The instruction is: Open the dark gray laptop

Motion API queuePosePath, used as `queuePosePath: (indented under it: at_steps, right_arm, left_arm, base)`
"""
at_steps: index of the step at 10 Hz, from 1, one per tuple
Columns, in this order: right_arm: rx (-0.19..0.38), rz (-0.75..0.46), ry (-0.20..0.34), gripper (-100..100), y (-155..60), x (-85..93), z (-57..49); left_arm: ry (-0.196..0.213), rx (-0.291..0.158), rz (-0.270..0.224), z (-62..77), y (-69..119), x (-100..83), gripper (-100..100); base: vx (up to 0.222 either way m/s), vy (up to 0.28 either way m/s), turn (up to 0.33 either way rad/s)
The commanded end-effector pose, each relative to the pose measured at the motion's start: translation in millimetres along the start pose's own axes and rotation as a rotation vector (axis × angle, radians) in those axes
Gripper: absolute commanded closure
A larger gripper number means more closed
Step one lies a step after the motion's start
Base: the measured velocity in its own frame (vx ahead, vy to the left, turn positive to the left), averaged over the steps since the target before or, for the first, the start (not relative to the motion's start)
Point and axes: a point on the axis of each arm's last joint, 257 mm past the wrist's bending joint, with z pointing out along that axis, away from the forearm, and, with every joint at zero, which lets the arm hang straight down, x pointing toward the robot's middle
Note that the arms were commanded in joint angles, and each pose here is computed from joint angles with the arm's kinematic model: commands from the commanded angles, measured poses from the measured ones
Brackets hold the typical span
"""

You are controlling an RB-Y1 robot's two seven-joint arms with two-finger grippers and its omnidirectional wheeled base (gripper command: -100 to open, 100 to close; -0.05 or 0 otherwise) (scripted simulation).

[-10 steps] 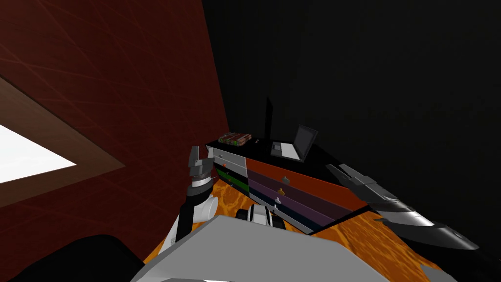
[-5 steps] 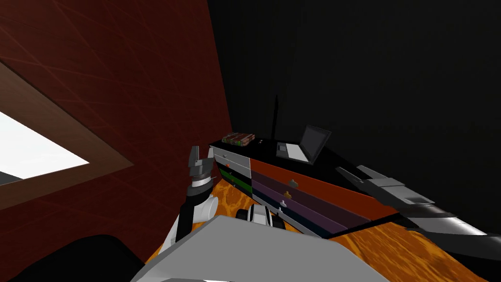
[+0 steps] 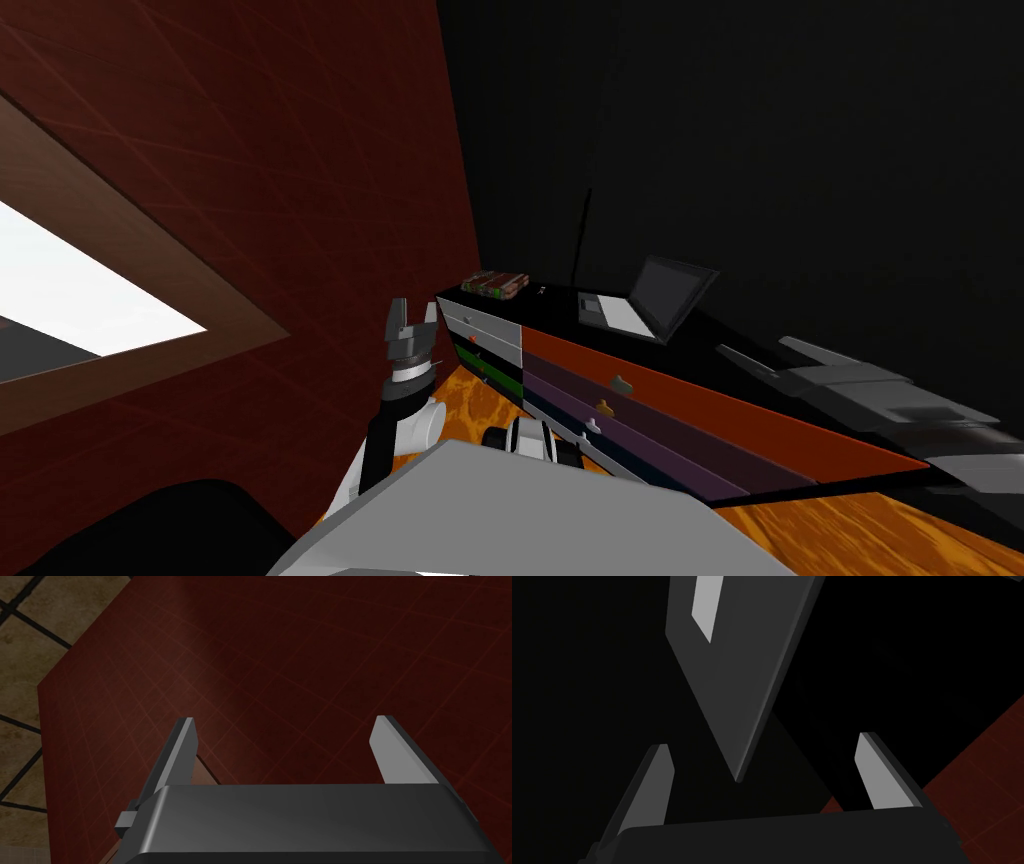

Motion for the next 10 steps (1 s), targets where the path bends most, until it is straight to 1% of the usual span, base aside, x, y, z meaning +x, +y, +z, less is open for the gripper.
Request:
queuePosePath:
  at_steps: [1,4,6,7,10]
  right_arm:
    - [0.018,-0.124,0.042,-100,-25,-5.6,1.2]
    - [0.055,-0.326,0.104,-100,-69,-17.6,0.7]
    - [0.071,-0.444,0.133,-100,-93,-29.9,2.9]
    - [0.067,-0.448,0.132,-100,-92,-31.1,4.6]
    - [0.082,-0.591,0.159,-100,-117,-50.8,10.3]
  left_arm:
    - [0.000,0.000,0.000,0.0,0.0,0.0,0]
    - [0.000,0.000,0.000,0.0,0.0,0.0,0]
    - [0.000,0.000,0.000,0.0,0.0,0.0,0]
    - [0.000,0.000,0.000,0.0,0.0,0.0,0]
    - [0.000,0.000,0.000,0.0,0.0,0.0,0]
  base:
    - [0.030,0.059,0.043]
    - [0.038,0.093,0.077]
    - [0.039,0.108,0.069]
    - [0.035,0.057,0.007]
    - [0.027,0.046,0.043]
